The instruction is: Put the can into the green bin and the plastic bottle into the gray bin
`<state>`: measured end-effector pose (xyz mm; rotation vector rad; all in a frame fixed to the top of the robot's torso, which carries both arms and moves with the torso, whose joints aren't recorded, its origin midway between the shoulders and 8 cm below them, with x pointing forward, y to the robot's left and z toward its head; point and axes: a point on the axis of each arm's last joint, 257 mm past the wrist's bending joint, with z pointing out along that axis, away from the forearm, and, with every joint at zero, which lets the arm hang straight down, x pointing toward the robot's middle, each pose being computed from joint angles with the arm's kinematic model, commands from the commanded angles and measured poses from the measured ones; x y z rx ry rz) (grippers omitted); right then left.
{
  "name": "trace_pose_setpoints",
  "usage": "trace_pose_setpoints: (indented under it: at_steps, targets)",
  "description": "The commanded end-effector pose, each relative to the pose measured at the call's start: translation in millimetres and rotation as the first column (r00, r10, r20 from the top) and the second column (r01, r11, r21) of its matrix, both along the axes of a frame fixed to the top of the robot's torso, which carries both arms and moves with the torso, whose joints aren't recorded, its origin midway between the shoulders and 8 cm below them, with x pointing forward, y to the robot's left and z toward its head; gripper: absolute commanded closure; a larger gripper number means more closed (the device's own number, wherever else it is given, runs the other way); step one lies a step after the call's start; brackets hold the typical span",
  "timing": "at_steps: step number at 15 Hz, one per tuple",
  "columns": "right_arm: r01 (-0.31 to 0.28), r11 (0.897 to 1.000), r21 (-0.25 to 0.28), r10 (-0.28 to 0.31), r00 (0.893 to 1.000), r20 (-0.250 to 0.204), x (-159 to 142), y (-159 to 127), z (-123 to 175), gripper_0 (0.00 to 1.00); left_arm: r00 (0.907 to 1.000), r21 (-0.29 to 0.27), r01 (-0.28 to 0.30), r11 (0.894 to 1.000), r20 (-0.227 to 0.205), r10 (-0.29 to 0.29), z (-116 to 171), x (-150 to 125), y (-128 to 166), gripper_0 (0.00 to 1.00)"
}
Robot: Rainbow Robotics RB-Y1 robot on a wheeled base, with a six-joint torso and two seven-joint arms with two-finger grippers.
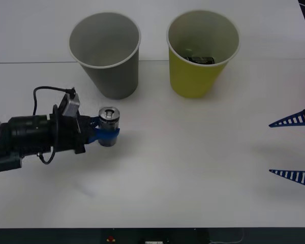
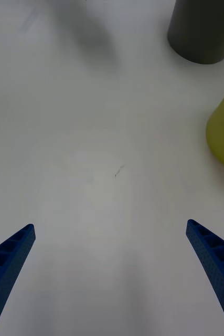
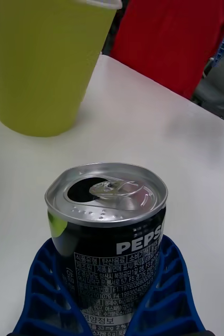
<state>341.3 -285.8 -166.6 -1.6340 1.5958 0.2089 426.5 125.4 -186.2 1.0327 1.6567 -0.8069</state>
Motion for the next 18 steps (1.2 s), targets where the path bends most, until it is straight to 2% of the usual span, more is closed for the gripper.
trace_pose_setpoints:
  at_steps: [1,7,9,10,14,16,18]
  targets:
    - [0.0,1.0,0.0,0.0,1.0,0.0,0,0,0,0.0,0.9991,0.04,-0.032,0.999,-0.026,0.033,22,-2,-12,1.0]
    - [0.0,1.0,0.0,0.0,1.0,0.0,0,0,0,0.0,0.9942,0.11,-0.072,0.991,-0.071,0.08,69,-9,-44,1.0]
    - [0.0,1.0,0.0,0.0,1.0,0.0,0,0,0,0.0,0.9936,0.133,-0.08,0.988,-0.069,0.09,86,-8,-52,1.0]
    - [0.0,1.0,0.0,0.0,1.0,0.0,0,0,0,0.0,0.9942,0.159,-0.081,0.984,-0.058,0.091,96,-7,-58,1.0]
    - [0.0,1.0,0.0,0.0,1.0,0.0,0,0,0,0.0,0.9964,0.264,-0.083,0.961,0.042,0.074,128,2,-71,1.0]
    - [0.0,1.0,0.0,0.0,1.0,0.0,0,0,0,0.0,0.9928,0.295,-0.094,0.951,0.099,0.068,147,9,-78,1.0]
    - [0.0,1.0,0.0,0.0,1.0,0.0,0,0,0,0.0,0.9907,0.317,-0.1,0.943,0.12,0.065,161,14,-89,1.0]
